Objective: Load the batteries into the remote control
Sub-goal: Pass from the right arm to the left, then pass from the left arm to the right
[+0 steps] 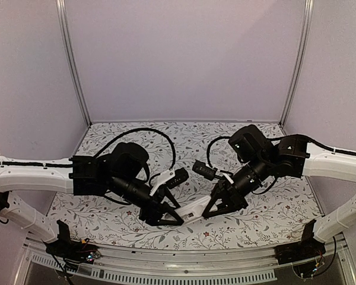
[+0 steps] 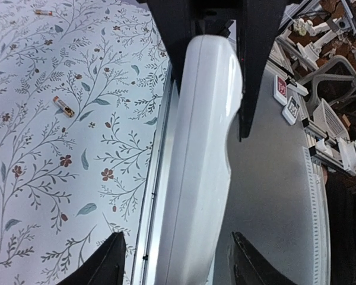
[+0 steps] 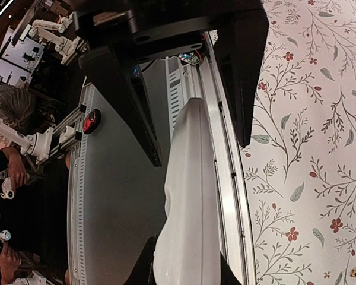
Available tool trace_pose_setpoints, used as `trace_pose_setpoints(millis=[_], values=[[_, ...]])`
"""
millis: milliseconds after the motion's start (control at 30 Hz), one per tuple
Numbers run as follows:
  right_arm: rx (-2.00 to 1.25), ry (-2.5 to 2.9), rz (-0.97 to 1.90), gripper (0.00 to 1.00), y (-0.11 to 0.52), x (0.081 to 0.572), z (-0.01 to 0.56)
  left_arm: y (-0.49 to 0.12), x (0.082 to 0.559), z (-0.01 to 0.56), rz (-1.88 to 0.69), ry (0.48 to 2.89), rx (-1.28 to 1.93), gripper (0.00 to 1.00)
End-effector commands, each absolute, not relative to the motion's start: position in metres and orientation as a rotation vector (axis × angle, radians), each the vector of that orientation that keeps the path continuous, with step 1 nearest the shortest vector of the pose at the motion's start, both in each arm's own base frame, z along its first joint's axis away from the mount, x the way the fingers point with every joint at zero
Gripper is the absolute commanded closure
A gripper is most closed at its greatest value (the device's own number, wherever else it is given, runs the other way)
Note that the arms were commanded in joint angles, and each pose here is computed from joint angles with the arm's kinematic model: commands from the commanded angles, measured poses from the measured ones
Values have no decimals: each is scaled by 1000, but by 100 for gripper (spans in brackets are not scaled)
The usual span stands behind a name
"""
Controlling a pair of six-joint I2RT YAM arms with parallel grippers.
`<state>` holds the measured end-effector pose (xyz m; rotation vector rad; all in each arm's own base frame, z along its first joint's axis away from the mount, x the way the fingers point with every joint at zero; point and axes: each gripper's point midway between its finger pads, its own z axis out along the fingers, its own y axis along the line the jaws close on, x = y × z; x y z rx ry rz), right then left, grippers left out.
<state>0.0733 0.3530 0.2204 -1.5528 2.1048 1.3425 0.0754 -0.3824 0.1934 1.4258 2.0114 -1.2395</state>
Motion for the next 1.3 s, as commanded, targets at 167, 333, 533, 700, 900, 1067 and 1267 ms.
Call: trace_pose_setpoints(millis=[167, 333, 533, 700, 900, 1067, 1267], values=[[-1554, 2059, 1474, 100, 360, 70, 239, -394, 58, 208, -1368, 1925, 1484, 65], [-1527, 2054, 1497, 83, 358, 76, 244, -397, 54, 217, -1435, 1885, 1464, 82], [-1334, 1997, 1508, 15, 352, 115, 263, -401, 65, 232, -1472, 1851, 1371, 91], [-1086, 1977, 1501, 7, 350, 150, 276, -404, 90, 248, -1472, 1781, 1199, 90], [-895, 1853, 1580, 6, 357, 168, 305, -406, 120, 269, -1482, 1711, 969, 89], [-822, 1840, 1625, 16, 367, 180, 309, -407, 134, 274, -1496, 1681, 851, 89], [-765, 1838, 1683, 35, 377, 189, 305, -409, 140, 268, -1555, 1677, 749, 90]])
